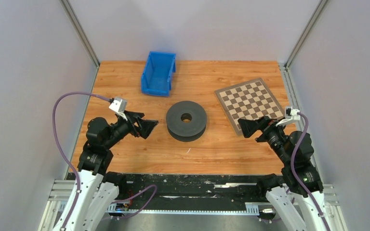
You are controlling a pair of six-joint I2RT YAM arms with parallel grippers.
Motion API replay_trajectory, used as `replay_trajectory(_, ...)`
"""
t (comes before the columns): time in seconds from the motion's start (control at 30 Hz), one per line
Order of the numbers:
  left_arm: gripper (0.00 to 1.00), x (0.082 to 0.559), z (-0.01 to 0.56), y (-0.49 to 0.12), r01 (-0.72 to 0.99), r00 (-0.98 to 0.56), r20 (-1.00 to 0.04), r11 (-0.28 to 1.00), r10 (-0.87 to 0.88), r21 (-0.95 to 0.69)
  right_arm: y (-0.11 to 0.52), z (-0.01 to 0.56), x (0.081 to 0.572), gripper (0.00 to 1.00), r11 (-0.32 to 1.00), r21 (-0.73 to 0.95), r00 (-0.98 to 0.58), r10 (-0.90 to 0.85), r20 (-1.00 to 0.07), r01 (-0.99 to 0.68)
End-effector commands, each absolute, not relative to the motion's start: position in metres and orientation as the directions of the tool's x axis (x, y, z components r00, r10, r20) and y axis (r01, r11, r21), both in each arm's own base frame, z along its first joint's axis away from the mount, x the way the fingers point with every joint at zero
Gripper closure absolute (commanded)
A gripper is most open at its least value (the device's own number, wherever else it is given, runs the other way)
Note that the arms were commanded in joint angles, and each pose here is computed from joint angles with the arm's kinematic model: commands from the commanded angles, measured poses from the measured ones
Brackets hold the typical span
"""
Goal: Wrap the cables
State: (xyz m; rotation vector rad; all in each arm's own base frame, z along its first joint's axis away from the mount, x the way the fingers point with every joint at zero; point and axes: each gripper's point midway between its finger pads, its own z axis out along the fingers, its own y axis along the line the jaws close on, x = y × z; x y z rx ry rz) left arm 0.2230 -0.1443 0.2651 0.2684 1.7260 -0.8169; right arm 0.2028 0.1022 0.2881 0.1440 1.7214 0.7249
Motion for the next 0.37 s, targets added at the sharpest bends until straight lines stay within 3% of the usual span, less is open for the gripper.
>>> replay_trajectory(0.0, 0.0, 0.218, 0.297, -0.145, 0.61, -0.224, -0.941, 0.716, -0.255, -0.339, 0.105, 0.288, 0.199, 0.0, 0.777, 0.57, -0.321, 0.486, -0.813, -0.266)
replay_trajectory(0.33, 0.0, 0.222, 0.295, -0.136, 0.567, -0.201, -0.944, 0.755, -0.261, -0.329, 0.109, 0.276, 0.206, 0.0, 0.776, 0.585, -0.374, 0.483, -0.792, -0.236)
